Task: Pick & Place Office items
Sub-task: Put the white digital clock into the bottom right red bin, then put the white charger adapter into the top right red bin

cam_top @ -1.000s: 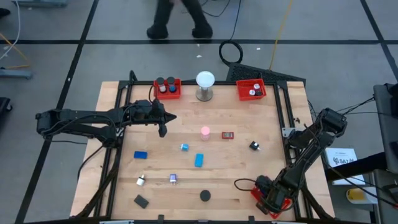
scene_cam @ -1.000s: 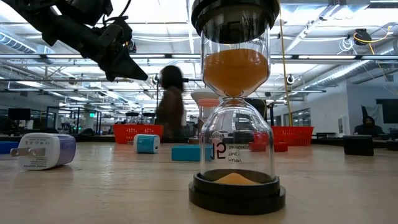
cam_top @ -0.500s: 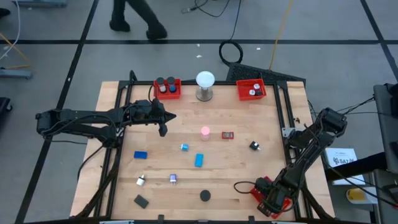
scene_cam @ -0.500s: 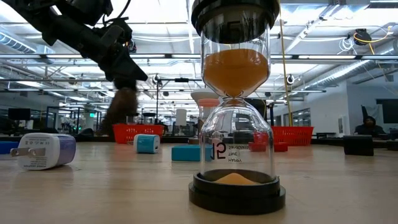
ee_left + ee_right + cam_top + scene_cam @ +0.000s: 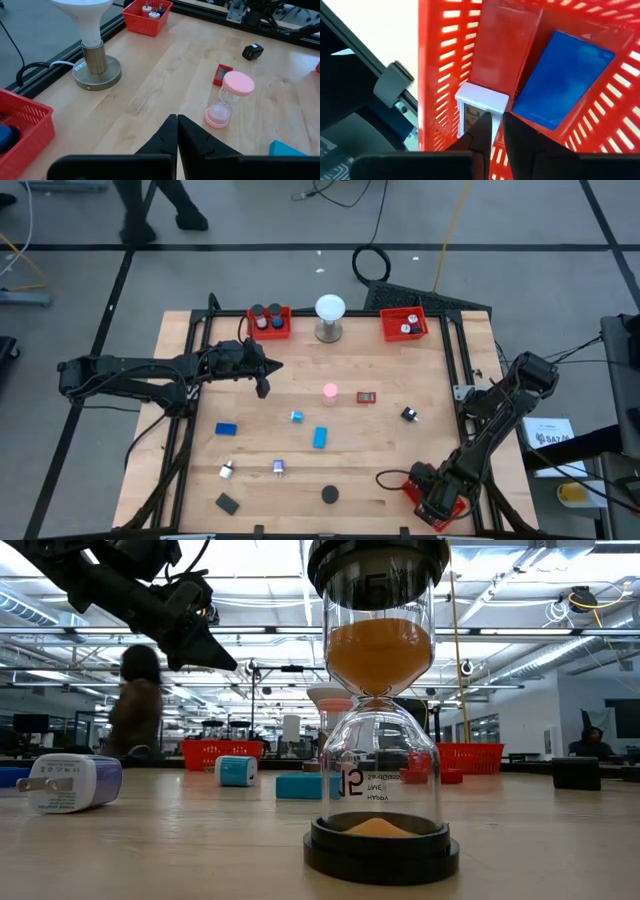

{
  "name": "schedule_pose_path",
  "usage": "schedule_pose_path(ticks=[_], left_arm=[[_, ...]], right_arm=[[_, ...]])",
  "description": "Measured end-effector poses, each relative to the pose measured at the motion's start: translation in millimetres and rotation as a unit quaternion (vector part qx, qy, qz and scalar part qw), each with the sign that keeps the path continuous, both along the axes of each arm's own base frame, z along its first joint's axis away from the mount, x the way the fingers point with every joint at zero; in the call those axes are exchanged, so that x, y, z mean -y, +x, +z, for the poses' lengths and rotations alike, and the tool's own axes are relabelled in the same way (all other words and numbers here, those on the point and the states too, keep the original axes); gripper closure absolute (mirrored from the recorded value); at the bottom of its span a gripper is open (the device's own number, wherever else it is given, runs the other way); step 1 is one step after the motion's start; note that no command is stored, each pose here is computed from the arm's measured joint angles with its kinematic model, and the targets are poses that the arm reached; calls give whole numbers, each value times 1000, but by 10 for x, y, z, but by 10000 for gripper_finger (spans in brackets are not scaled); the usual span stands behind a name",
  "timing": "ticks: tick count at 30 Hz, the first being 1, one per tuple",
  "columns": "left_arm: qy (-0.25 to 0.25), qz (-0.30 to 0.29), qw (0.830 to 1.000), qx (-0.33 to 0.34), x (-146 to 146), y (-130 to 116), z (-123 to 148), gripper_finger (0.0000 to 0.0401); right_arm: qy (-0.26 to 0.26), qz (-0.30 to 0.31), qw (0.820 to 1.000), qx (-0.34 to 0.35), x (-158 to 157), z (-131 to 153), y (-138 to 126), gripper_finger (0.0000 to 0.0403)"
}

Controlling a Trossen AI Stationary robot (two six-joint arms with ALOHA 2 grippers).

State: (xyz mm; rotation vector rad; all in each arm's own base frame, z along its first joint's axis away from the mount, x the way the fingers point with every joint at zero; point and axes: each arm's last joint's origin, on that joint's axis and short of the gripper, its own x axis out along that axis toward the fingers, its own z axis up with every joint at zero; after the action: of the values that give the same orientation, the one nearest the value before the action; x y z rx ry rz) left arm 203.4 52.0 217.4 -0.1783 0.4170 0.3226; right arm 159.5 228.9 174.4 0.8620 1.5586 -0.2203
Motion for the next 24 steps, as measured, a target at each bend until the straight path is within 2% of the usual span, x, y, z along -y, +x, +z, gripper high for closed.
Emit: schedule_pose_path(ticks=[8, 20, 22, 24], left_arm=[[-7, 4, 1000, 2, 0, 0, 1, 394], [-9, 15, 1000, 3, -5, -1, 1, 398], [-23, 21, 1000, 7, -5, -1, 0, 393], [-61, 31, 997, 19, -2, -1, 0, 384]], right_arm=[[-27, -21, 998, 45, 92, 130, -22, 367], [-47, 23, 998, 42, 89, 57, -25, 367], [-46, 24, 998, 42, 91, 63, -26, 367], [-39, 29, 997, 53, 94, 100, -27, 370]])
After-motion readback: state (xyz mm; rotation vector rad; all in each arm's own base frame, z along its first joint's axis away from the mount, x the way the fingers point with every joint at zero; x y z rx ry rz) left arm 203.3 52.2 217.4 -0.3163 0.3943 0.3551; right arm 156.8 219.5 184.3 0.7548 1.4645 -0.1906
